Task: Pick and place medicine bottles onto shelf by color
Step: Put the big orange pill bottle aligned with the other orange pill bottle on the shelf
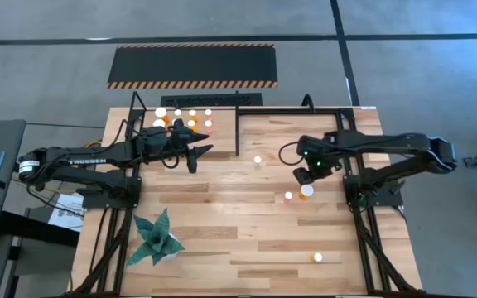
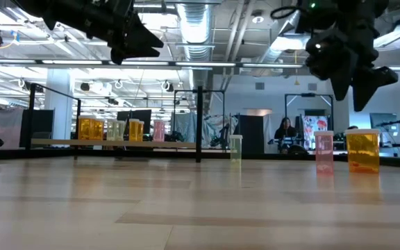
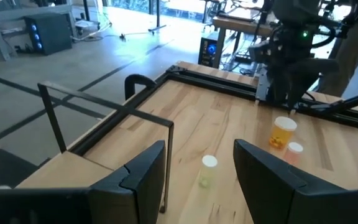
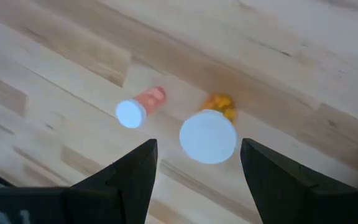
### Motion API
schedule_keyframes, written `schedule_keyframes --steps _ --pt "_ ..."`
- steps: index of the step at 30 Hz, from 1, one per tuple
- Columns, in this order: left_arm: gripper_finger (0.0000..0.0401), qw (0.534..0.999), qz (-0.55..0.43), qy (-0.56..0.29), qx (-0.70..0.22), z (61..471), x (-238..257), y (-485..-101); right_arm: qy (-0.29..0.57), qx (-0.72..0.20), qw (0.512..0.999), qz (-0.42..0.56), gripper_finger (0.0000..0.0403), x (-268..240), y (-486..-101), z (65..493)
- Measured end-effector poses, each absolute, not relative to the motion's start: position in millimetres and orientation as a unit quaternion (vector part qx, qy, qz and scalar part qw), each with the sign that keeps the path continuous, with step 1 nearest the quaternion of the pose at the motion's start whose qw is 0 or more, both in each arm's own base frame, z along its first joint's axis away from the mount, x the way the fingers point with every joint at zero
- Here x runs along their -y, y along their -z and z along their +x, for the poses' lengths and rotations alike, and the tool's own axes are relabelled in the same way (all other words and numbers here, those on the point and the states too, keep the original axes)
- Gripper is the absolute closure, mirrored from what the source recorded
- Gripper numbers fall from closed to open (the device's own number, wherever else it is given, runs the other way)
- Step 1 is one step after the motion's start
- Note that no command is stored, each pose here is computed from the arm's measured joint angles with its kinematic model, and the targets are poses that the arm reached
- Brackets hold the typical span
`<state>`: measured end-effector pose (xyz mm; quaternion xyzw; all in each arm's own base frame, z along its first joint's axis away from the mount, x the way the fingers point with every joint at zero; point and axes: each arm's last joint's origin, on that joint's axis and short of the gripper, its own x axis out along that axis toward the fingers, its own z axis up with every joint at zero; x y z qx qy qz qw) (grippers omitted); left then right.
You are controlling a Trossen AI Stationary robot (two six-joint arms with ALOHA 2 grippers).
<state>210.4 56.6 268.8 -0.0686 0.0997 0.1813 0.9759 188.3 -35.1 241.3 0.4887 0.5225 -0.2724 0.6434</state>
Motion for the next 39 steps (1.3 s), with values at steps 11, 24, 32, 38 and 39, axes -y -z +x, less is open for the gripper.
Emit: schedule_keyframes --steps 11,24,32,38,39 --pt "0.0225 0.973 -0.084 -0.185 -0.111 210 -57 -266 0.236 -0.602 0.636 0.422 0.0147 39 -213 207" --pt "0.0225 0.971 -0.089 -0.191 -0.108 210 -57 -266 0.214 -0.626 0.639 0.392 0.0147 32 -206 213" --pt "0.0225 0.970 -0.088 -0.198 -0.108 209 -57 -266 0.220 -0.631 0.653 0.356 0.0147 23 -206 214" --pt "0.0225 0.969 -0.087 -0.203 -0.108 209 -57 -266 0.217 -0.632 0.656 0.351 0.0147 20 -206 214" --pt "0.0225 0.969 -0.087 -0.203 -0.108 209 -57 -266 0.216 -0.630 0.658 0.351 0.0147 20 -206 215"
